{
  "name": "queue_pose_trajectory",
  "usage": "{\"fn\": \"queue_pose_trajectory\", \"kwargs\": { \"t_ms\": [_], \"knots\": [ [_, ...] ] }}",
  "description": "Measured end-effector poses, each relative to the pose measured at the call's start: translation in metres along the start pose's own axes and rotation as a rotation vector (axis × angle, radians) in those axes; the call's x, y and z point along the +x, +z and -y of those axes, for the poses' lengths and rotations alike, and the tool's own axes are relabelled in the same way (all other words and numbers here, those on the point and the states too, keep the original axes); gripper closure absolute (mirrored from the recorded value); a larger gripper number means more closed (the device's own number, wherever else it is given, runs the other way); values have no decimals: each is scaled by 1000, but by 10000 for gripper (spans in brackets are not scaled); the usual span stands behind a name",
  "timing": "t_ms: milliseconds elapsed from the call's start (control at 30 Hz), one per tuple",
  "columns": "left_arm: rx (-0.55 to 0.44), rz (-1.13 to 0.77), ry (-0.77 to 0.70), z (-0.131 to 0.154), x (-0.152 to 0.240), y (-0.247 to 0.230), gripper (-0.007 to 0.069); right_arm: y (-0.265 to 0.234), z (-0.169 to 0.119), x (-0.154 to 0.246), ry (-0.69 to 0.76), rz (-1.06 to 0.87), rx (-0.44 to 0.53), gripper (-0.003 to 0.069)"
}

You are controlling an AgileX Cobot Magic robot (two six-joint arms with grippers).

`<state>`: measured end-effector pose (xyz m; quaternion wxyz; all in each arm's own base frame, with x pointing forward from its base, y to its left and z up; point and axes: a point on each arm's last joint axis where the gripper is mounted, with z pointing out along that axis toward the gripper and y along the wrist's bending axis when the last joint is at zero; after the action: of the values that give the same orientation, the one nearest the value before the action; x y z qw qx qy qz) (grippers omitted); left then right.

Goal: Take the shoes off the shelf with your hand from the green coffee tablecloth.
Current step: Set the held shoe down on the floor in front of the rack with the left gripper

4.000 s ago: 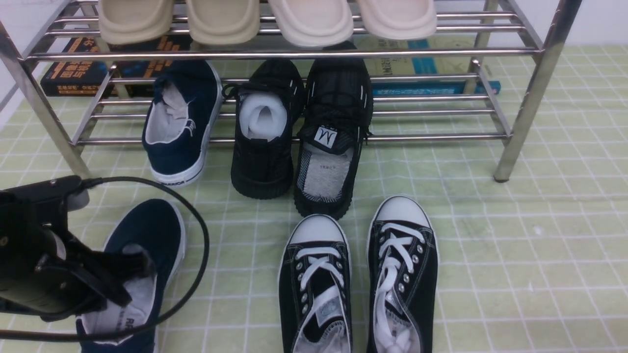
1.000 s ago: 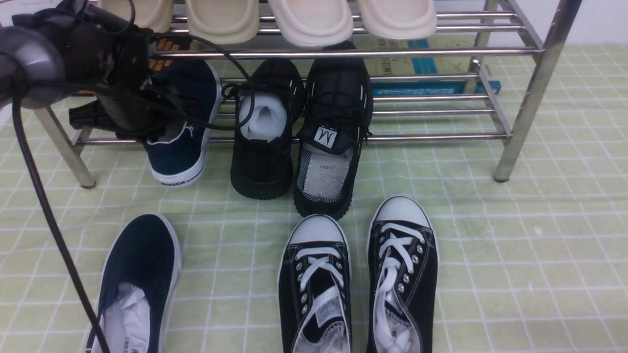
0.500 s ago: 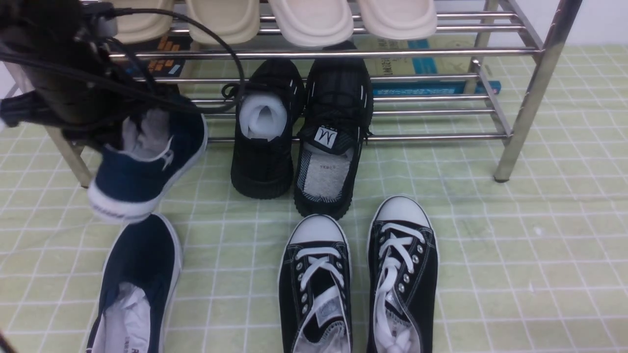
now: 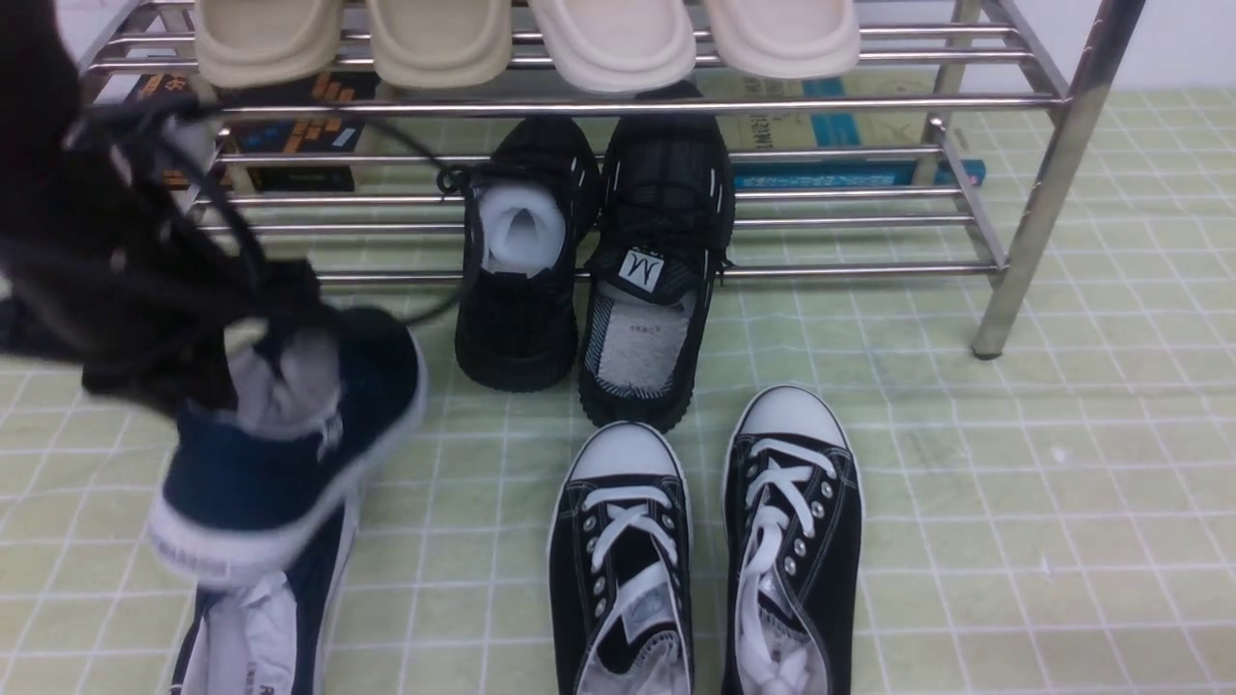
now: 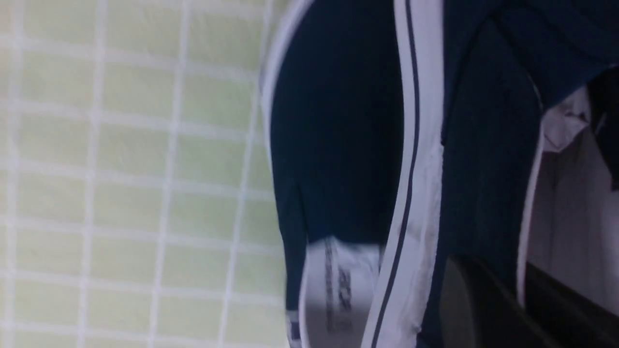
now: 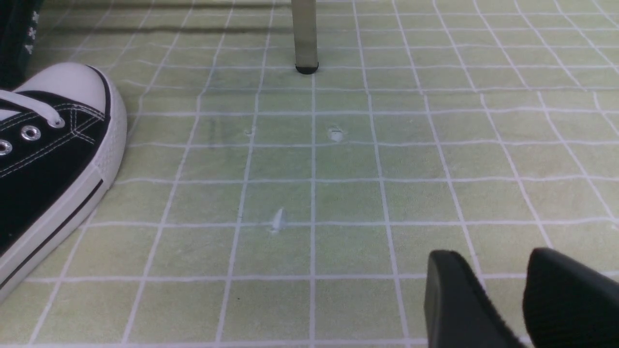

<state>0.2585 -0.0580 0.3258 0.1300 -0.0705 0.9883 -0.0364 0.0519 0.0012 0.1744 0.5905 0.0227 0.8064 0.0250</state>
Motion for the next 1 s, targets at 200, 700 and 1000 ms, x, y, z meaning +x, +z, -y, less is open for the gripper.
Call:
{"fn": "queue_pose_trajectory", "kwargs": {
  "t_ms": [200, 700, 1000],
  "knots": [
    [98, -23, -72, -2, 30, 17, 596, 0, 0, 0, 0, 0, 0, 420],
    [230, -17, -195, 3, 48, 55, 588, 0, 0, 0, 0, 0, 0, 420],
    [272, -25, -203, 6, 48, 54, 533, 0, 0, 0, 0, 0, 0, 420]
  ]
}}
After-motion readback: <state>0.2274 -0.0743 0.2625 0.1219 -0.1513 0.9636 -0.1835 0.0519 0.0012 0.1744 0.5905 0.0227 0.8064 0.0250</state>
